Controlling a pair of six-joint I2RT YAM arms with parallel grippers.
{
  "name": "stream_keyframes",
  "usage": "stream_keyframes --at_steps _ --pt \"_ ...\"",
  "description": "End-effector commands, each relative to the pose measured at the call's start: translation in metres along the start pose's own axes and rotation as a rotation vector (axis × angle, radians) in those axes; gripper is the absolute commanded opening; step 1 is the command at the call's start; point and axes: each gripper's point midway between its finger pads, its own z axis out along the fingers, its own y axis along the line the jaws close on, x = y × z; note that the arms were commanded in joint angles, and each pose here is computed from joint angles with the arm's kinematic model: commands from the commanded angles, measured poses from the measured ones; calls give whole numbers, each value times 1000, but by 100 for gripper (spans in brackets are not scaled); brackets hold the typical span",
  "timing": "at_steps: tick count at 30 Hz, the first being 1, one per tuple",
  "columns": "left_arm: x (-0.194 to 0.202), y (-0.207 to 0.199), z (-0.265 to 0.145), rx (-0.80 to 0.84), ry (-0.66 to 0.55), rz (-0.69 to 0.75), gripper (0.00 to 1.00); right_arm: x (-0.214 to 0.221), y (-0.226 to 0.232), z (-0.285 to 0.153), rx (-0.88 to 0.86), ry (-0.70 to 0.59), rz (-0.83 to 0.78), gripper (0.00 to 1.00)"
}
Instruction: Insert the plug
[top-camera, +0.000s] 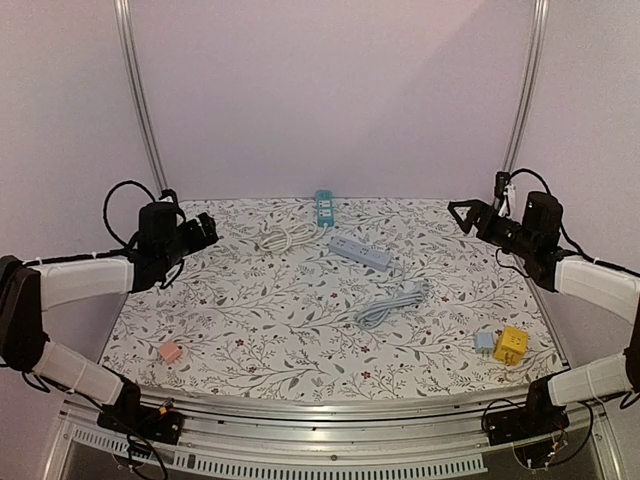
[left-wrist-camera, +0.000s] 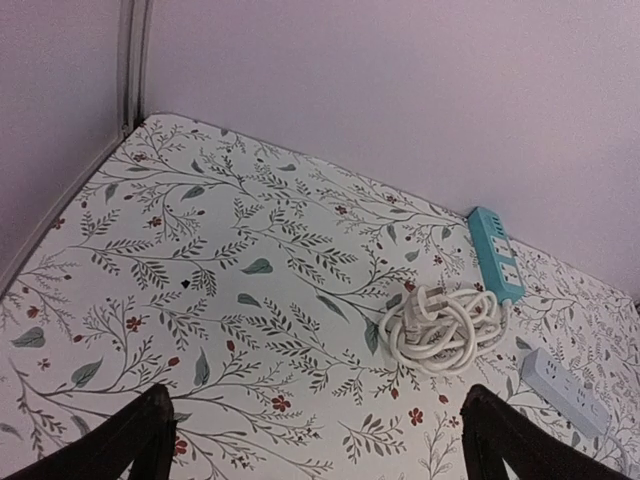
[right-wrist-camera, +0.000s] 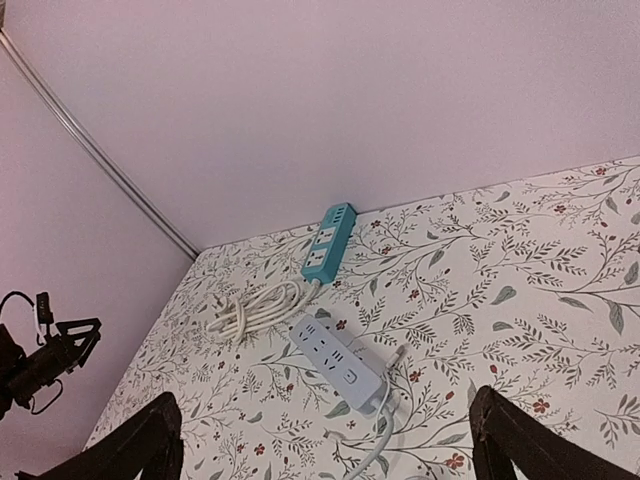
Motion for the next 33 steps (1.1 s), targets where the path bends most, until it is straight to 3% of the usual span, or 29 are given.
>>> stream_keyframes --at_steps 1,14,19,26,33 --pt "-5 -12 -6 90 -11 17 100 -4 1 -7 45 7 -2 99" --pt "0 -10 -14 96 4 43 100 29 -2 -21 168 188 103 99" --pt "0 -13 -15 115 7 49 99 58 21 -17 172 301 40 99" --pt "4 -20 -13 140 27 60 100 87 0 -13 380 446 90 99" --pt "5 -21 -13 145 26 61 100 102 -6 -2 402 466 96 99"
